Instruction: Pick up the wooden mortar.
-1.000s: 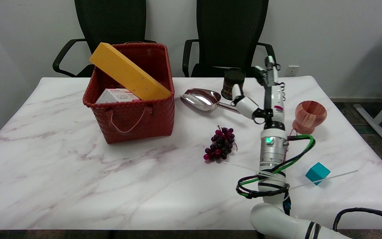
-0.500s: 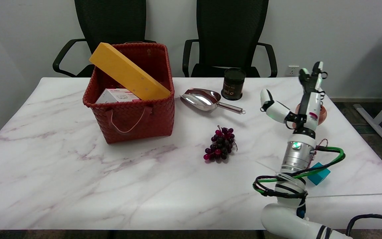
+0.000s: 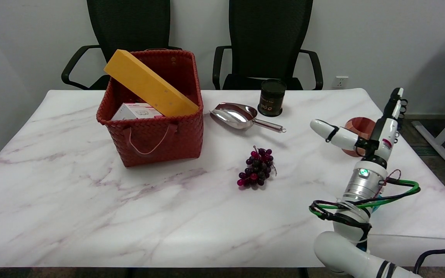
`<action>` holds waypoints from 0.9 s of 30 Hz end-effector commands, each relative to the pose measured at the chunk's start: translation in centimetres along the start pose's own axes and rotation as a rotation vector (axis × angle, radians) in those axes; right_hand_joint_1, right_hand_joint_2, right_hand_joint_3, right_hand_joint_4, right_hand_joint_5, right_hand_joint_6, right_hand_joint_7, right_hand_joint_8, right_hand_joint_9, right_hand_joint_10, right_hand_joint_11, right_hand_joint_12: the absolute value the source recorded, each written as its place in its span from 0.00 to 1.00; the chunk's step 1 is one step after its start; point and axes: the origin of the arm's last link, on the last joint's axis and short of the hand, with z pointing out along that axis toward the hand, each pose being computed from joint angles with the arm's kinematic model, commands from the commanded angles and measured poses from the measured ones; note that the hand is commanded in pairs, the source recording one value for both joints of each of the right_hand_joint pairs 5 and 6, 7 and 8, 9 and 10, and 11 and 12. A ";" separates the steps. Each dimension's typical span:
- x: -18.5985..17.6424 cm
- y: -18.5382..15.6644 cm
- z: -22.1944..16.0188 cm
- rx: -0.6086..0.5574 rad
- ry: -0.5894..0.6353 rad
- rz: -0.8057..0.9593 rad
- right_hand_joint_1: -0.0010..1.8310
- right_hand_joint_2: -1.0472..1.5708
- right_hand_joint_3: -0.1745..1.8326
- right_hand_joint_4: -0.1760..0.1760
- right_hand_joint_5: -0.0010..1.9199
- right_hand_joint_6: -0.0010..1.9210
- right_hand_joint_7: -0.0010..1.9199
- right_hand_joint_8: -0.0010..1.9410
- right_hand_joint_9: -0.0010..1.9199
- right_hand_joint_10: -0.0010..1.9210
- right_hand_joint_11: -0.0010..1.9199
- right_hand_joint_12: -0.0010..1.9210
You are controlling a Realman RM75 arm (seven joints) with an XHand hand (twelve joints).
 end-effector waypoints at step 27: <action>2.2 6.9 6.1 -0.376 0.042 0.033 0.61 0.39 0.08 0.50 0.00 0.00 0.00 0.00 0.00 0.00 0.00 0.00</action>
